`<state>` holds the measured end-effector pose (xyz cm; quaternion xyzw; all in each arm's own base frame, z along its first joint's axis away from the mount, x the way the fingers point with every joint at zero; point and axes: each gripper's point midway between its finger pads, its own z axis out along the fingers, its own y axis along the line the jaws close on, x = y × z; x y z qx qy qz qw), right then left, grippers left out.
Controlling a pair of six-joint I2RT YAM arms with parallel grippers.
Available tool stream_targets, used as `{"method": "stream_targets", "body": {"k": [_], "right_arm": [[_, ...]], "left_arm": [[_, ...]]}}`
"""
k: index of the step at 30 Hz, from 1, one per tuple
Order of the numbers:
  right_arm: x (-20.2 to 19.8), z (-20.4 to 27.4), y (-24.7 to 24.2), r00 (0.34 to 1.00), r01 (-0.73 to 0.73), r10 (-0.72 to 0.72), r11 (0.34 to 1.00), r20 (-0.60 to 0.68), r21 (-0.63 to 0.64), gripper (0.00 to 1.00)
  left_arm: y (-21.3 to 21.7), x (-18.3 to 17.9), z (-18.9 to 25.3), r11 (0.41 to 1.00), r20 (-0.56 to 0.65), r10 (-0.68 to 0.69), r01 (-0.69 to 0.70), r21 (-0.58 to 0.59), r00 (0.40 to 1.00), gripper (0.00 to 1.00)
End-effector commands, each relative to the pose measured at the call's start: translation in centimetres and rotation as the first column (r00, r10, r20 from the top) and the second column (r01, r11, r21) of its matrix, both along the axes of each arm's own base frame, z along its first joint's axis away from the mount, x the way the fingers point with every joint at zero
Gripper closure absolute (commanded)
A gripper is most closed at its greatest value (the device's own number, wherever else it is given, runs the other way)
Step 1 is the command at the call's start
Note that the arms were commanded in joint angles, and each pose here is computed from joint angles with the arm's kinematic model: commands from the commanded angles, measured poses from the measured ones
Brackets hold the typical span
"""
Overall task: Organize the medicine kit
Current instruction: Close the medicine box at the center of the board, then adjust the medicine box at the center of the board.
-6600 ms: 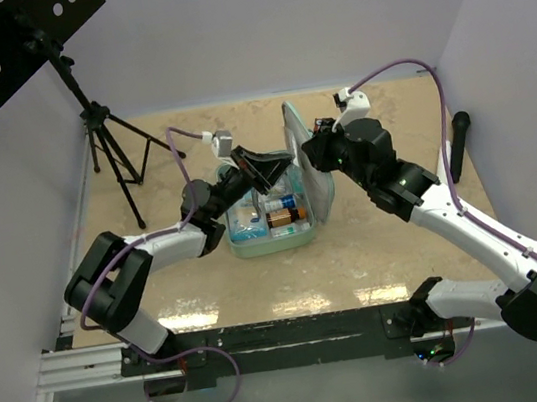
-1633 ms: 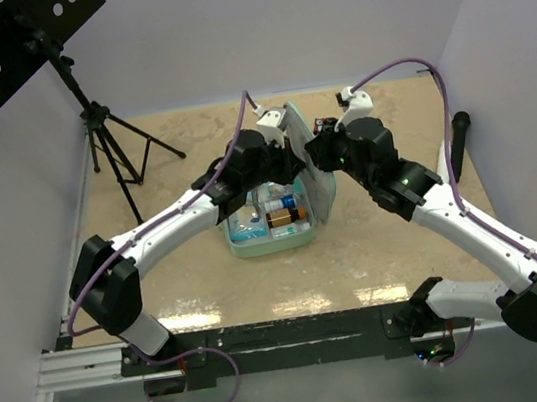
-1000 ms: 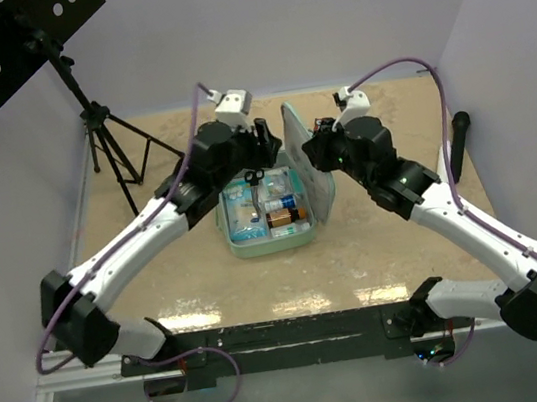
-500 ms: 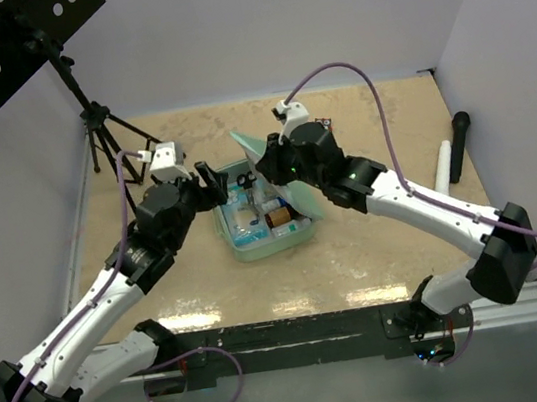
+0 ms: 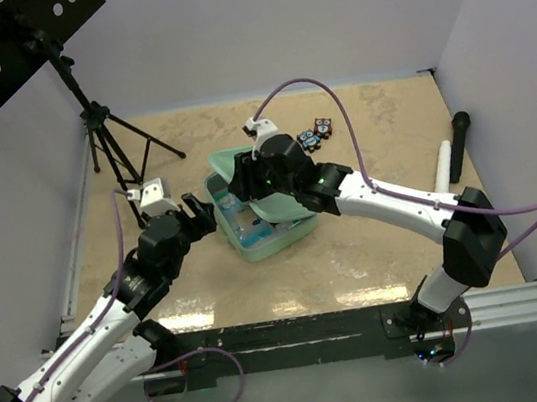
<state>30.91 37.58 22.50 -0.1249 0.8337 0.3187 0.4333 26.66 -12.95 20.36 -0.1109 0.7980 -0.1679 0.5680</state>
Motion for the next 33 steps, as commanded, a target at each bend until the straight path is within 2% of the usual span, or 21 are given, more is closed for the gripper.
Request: {"method": "stream_targets", "body": {"k": [1,8,9,10,14,15,18,23,24,27,29,31,33], "right_arm": [[0.4,3.6,-0.4,0.999,0.02,-0.023,0.998,0.045,0.058,0.46],[-0.8,4.3,-1.6,0.999,0.008,-0.012,0.998,0.053,0.062,0.34],[-1.1,4.4,-1.8,0.998,0.0,-0.004,0.998,0.059,0.063,0.29],[-1.4,5.1,-2.0,0.997,-0.007,0.001,0.997,0.073,0.082,0.16],[-2.2,5.7,-2.5,0.996,-0.024,0.015,0.994,0.088,0.108,0.12],[-2.1,5.5,-2.9,0.996,-0.004,-0.006,0.994,0.089,0.108,0.13],[-1.3,4.2,-4.3,0.993,0.075,-0.081,0.994,0.083,0.076,0.21],[0.6,0.8,-7.3,0.984,0.171,-0.172,0.985,0.051,0.021,0.36],[0.8,0.1,-7.7,0.984,0.174,-0.175,0.985,0.046,0.013,0.4],[1.0,-1.7,-8.8,0.981,0.191,-0.19,0.981,0.042,-0.026,0.63],[0.5,-2.3,-9.2,0.983,0.183,-0.181,0.982,0.038,-0.042,0.71],[0.1,-3.1,-10.1,0.978,0.207,-0.206,0.977,0.034,-0.054,0.72],[0.0,-3.6,-11.3,0.967,0.253,-0.251,0.965,0.037,-0.066,0.66]], "left_arm": [[0.7,0.4,0.7,0.998,0.022,0.057,-0.056,-0.024,0.998,0.25],[1.3,0.5,0.9,0.995,0.015,0.094,-0.094,-0.026,0.995,0.22],[1.5,0.5,1.0,0.994,0.017,0.103,-0.102,-0.03,0.995,0.2],[1.6,0.4,1.0,0.993,0.018,0.111,-0.11,-0.037,0.994,0.17],[1.7,0.4,0.7,0.991,0.006,0.128,-0.128,-0.048,0.992,0.06],[1.8,0.4,0.3,0.989,-0.004,0.14,-0.14,-0.052,0.99,0.0],[1.3,0.4,-0.5,0.986,-0.033,0.137,-0.14,-0.086,0.99,0.0],[-1.6,0.7,-1.5,0.996,-0.046,-0.009,0.004,-0.093,0.999,0.02],[-2.5,0.7,-1.9,0.994,-0.053,-0.054,0.049,-0.095,0.997,0.04],[-4.4,1.0,-3.2,0.987,-0.097,-0.14,0.131,-0.092,0.985,0.11],[-5.1,1.1,-4.4,0.984,-0.14,-0.168,0.158,-0.081,0.976,0.15],[-5.2,1.0,-5.7,0.985,-0.171,-0.168,0.156,-0.079,0.971,0.16],[-5.1,1.0,-6.4,0.984,-0.171,-0.164,0.15,-0.095,0.971,0.15]]}}
